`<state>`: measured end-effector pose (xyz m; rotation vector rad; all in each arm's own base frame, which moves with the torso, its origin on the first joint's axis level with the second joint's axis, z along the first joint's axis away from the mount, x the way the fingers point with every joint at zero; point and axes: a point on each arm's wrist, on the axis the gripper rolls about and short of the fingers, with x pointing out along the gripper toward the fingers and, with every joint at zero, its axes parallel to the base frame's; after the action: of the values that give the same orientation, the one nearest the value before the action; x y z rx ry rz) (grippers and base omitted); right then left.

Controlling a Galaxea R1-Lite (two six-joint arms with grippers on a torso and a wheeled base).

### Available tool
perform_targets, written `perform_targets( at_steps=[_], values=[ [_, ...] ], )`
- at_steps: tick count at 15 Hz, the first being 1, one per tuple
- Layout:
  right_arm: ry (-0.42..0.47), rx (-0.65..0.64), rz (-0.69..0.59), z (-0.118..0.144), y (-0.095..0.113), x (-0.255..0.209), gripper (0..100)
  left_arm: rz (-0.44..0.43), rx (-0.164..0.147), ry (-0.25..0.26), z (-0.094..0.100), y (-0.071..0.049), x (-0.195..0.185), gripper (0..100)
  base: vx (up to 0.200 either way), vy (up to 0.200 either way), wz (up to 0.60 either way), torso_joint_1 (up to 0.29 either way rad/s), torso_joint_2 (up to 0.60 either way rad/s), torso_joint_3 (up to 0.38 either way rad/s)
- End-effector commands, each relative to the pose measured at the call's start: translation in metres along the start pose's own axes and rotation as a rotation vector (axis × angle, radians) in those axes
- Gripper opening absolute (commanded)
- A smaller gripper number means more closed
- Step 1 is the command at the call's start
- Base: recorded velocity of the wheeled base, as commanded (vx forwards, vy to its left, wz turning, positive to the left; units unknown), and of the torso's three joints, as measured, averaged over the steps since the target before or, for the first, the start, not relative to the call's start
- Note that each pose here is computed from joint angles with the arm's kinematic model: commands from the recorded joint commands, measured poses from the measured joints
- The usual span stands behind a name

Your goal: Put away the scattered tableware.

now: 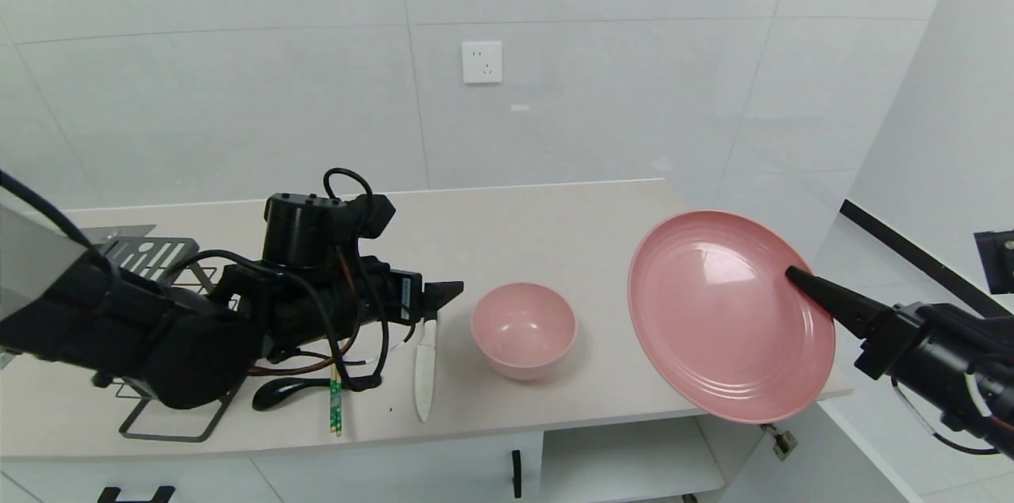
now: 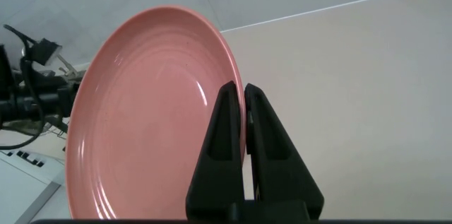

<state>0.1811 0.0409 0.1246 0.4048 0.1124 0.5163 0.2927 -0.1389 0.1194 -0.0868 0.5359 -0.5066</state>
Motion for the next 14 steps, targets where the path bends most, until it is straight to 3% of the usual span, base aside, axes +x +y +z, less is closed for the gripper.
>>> perform_targets(
  at_steps=[1,5,9,14],
  values=[
    [0.007,0.003,-0.003,-0.001,-0.001,0.001,0,-0.013,-0.003,0.034,-0.016,0.004,0.031,100,0.000,0.000,0.00,0.000,0.00,0.000],
    [0.011,0.002,-0.003,-0.002,-0.001,0.001,0,-0.039,0.006,0.024,-0.024,-0.003,0.046,100,0.000,0.000,0.00,0.000,0.00,0.000],
    [0.011,0.002,-0.002,-0.002,-0.001,0.001,0,-0.049,-0.040,0.038,-0.026,-0.009,0.057,100,0.000,0.000,0.00,0.000,0.00,0.000],
    [0.011,0.002,-0.002,-0.002,-0.001,0.001,0,-0.069,-0.035,0.103,-0.049,-0.018,0.099,100,0.000,0.000,0.00,0.000,0.00,0.000]
  ],
)
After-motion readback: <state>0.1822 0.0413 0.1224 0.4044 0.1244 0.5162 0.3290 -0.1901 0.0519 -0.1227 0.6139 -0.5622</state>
